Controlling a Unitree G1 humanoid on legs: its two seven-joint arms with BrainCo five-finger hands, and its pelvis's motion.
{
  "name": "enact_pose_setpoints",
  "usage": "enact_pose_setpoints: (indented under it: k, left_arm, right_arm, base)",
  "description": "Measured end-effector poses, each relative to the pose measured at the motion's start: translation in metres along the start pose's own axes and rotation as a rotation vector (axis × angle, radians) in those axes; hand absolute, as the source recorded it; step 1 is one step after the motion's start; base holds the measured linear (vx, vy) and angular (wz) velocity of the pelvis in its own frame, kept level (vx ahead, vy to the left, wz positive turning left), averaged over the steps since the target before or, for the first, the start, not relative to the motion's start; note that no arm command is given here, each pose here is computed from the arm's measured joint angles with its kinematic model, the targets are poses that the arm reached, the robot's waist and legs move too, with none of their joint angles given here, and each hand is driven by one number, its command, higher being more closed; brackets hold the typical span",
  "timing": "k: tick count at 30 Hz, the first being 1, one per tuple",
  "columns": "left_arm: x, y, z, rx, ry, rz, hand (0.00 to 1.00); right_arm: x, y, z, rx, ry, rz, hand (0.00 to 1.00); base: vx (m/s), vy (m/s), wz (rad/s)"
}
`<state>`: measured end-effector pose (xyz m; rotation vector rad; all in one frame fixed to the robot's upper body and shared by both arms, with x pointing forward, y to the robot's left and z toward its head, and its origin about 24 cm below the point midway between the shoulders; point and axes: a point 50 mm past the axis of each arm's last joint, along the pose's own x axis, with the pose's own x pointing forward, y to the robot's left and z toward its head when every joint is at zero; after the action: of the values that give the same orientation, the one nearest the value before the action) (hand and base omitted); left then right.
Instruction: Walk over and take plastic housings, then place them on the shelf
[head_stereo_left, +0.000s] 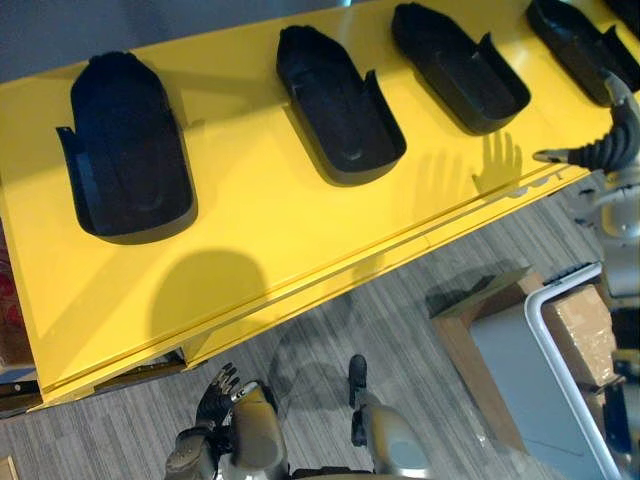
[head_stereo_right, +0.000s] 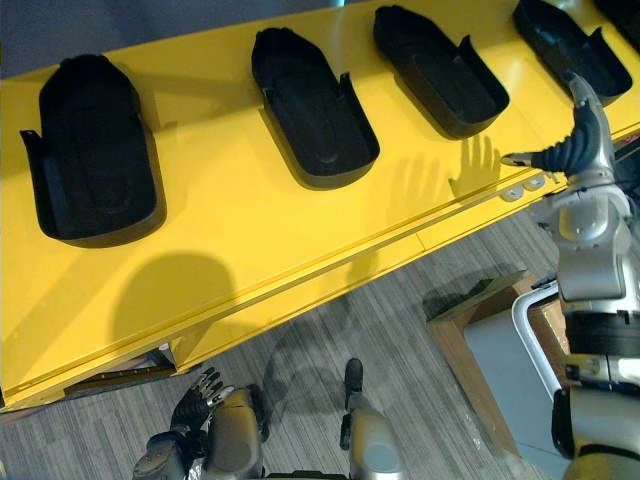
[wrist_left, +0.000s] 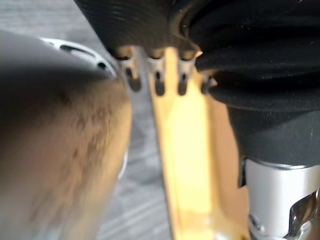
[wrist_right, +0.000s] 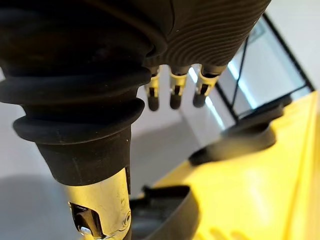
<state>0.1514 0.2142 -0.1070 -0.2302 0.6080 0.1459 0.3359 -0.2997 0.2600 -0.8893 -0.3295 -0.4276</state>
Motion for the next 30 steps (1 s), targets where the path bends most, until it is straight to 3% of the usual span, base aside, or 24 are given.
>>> enact_pose_setpoints:
  k: [17, 30]
  left_arm:
    - [0.005, -0.007, 0.001, -0.023, 0.006, -0.033, 0.00]
    - [0.004, -0.007, -0.004, -0.030, 0.025, -0.030, 0.00]
  right_arm:
    - [0.040, -0.016, 0.014, -0.082, 0.083, 0.040, 0.00]
    - [0.042, -0.017, 0.001, -0.130, 0.183, 0.130, 0.00]
  base:
    - [0.00, 0.000, 0.06]
    - [-0.04, -0.009, 0.00]
